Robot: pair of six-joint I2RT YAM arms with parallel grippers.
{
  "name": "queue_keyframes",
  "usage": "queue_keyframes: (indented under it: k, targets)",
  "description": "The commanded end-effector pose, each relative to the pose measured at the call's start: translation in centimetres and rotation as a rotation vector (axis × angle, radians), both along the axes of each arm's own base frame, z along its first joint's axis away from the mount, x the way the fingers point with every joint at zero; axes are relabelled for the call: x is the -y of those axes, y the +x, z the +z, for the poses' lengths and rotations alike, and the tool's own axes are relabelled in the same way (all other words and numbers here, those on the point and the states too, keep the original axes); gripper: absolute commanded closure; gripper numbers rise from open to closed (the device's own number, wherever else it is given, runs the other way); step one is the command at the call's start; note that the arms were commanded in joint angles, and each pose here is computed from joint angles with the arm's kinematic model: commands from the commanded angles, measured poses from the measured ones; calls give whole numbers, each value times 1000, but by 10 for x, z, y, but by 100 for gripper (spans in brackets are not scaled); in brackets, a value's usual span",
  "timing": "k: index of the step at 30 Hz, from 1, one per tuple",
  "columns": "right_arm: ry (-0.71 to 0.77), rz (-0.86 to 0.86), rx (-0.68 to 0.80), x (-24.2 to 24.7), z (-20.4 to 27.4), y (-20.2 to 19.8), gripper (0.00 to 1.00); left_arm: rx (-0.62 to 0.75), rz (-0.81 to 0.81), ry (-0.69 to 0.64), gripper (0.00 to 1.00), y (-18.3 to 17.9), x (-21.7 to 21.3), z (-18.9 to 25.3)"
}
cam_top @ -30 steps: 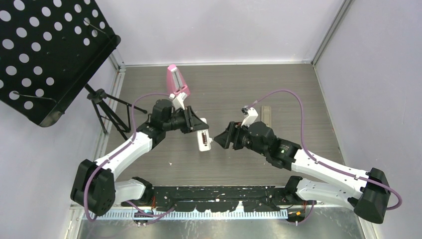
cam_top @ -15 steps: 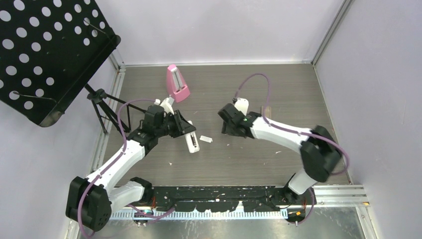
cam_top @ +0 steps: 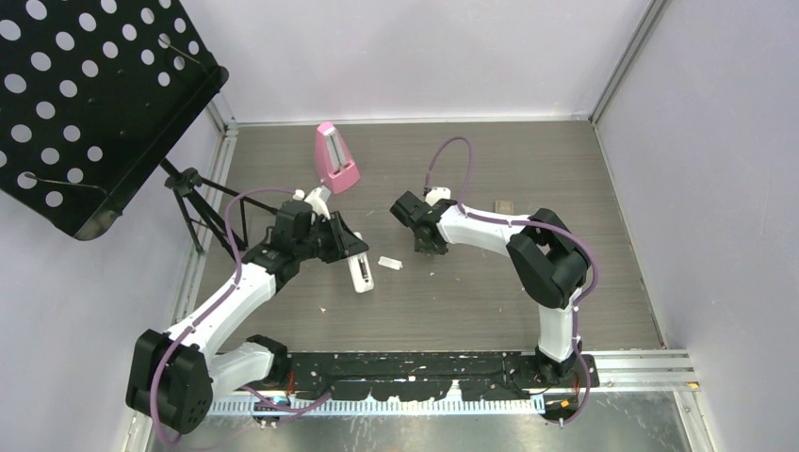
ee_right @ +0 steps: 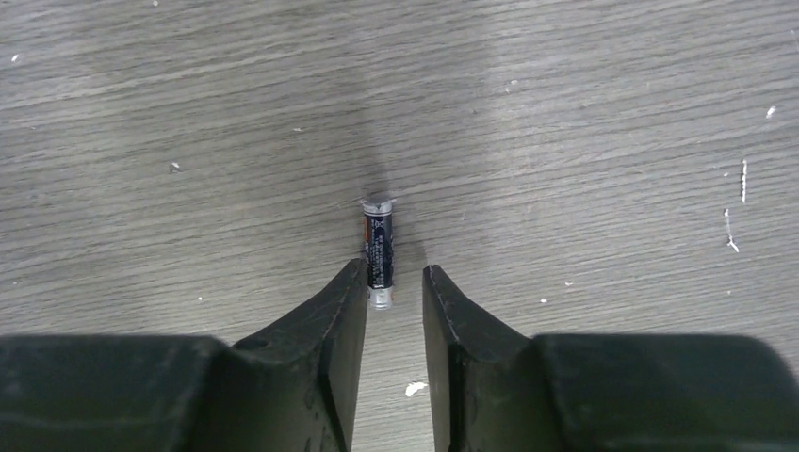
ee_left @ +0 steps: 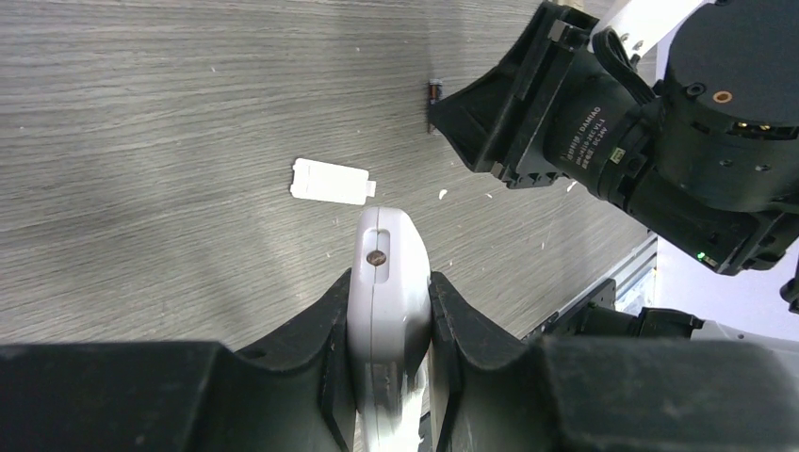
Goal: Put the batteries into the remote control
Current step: Pick up the battery from the center of the board.
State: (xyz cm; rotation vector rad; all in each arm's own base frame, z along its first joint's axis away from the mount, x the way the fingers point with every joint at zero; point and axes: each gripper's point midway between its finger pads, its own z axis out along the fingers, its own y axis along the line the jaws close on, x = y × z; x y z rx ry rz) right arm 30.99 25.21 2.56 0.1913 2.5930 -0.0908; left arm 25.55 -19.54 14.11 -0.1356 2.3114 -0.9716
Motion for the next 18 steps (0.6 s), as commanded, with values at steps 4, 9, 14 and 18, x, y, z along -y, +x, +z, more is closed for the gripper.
queue_keyframes:
  k: [4, 9, 14, 18]
  targets:
    - [-7, -49, 13, 8, 5, 6, 72, 8, -18, -5, 100, 6, 0, -4]
    - [39, -69, -37, 12, -10, 2, 75, 8, -18, -16, 100, 8, 1, -3]
    - [76, -49, -84, 11, -21, -1, 74, 11, -20, -21, 100, 8, 2, 0]
    - [100, -22, -103, 10, -26, -2, 88, 8, -21, -19, 100, 8, 2, 1]
